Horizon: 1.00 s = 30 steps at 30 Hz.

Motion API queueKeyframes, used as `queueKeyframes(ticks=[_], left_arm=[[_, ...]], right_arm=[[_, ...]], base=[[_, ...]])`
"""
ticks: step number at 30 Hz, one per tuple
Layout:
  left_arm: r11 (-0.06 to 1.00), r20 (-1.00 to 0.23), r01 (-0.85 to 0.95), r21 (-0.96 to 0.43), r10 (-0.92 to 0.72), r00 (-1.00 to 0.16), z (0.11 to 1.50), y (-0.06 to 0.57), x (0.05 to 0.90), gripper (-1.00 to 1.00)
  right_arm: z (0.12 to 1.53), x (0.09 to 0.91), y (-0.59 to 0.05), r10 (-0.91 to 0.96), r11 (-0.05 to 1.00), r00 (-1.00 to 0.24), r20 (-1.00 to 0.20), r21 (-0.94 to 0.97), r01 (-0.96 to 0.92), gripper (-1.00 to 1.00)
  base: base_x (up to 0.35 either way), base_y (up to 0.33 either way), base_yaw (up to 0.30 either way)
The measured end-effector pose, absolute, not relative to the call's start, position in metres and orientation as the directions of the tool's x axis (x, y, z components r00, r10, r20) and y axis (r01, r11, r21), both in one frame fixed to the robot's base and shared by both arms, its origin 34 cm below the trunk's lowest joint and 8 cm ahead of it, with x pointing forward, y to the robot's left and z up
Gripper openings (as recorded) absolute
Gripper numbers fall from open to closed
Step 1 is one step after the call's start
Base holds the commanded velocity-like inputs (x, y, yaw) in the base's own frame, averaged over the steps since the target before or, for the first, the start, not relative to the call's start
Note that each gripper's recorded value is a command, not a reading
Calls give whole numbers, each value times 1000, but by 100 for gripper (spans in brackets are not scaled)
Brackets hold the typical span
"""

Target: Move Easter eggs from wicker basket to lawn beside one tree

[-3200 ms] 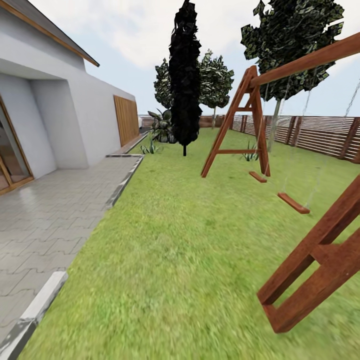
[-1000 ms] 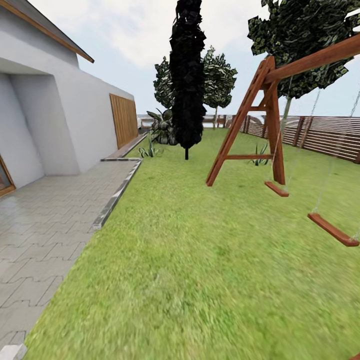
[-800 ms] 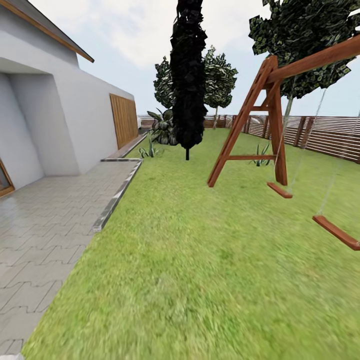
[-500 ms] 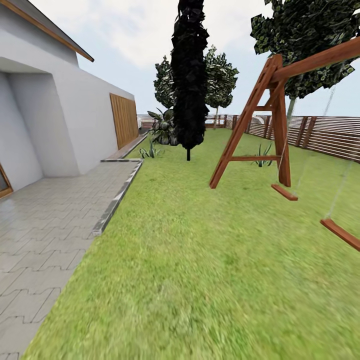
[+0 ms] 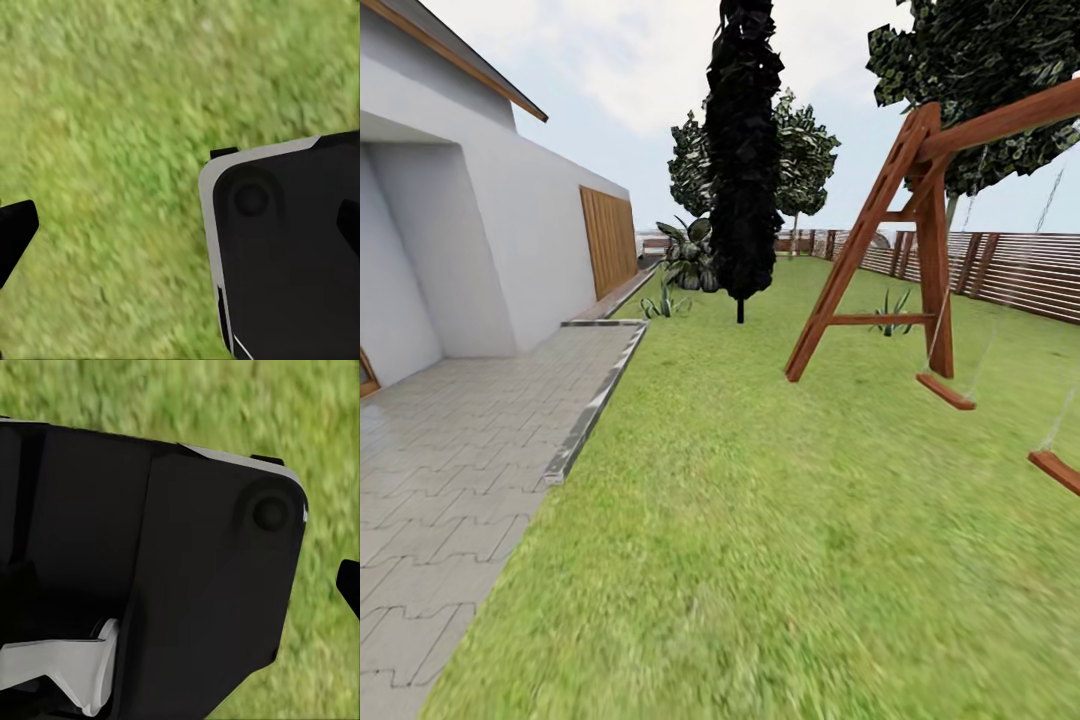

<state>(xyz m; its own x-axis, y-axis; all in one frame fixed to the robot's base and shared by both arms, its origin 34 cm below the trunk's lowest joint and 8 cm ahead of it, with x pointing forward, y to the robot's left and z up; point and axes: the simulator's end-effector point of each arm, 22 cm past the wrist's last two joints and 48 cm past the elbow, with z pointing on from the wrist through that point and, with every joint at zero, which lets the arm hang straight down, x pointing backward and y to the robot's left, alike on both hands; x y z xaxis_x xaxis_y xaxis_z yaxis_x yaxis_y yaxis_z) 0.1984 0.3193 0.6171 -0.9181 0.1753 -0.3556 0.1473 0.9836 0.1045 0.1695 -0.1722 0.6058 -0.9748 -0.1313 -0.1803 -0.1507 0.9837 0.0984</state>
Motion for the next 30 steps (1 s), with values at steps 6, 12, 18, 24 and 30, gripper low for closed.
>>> queueKeyframes(ticks=[6, 12, 18, 24, 30], left_arm=[[983, -355, 148, 104, 176, -918, 617, 319, 198, 100], [983, -356, 149, 105, 177, -918, 617, 319, 199, 100], [983, -356, 150, 105, 178, -917, 617, 319, 199, 100], [983, -355, 152, 105, 179, -917, 617, 319, 198, 100], [983, -355, 152, 105, 180, -917, 617, 319, 198, 100]], right_arm=[[606, 169, -172, -131, 984, -975, -180, 99, -151, 100], [606, 169, -172, -131, 984, -975, -180, 99, -151, 100], [606, 169, -172, -131, 984, -975, -180, 99, -151, 100], [606, 169, -172, -131, 984, -975, -180, 99, -151, 100], [606, 169, -172, -132, 984, -975, -180, 99, -152, 100]], base=[[323, 127, 0], [325, 98, 0], [328, 78, 0], [329, 38, 0], [331, 7, 0]])
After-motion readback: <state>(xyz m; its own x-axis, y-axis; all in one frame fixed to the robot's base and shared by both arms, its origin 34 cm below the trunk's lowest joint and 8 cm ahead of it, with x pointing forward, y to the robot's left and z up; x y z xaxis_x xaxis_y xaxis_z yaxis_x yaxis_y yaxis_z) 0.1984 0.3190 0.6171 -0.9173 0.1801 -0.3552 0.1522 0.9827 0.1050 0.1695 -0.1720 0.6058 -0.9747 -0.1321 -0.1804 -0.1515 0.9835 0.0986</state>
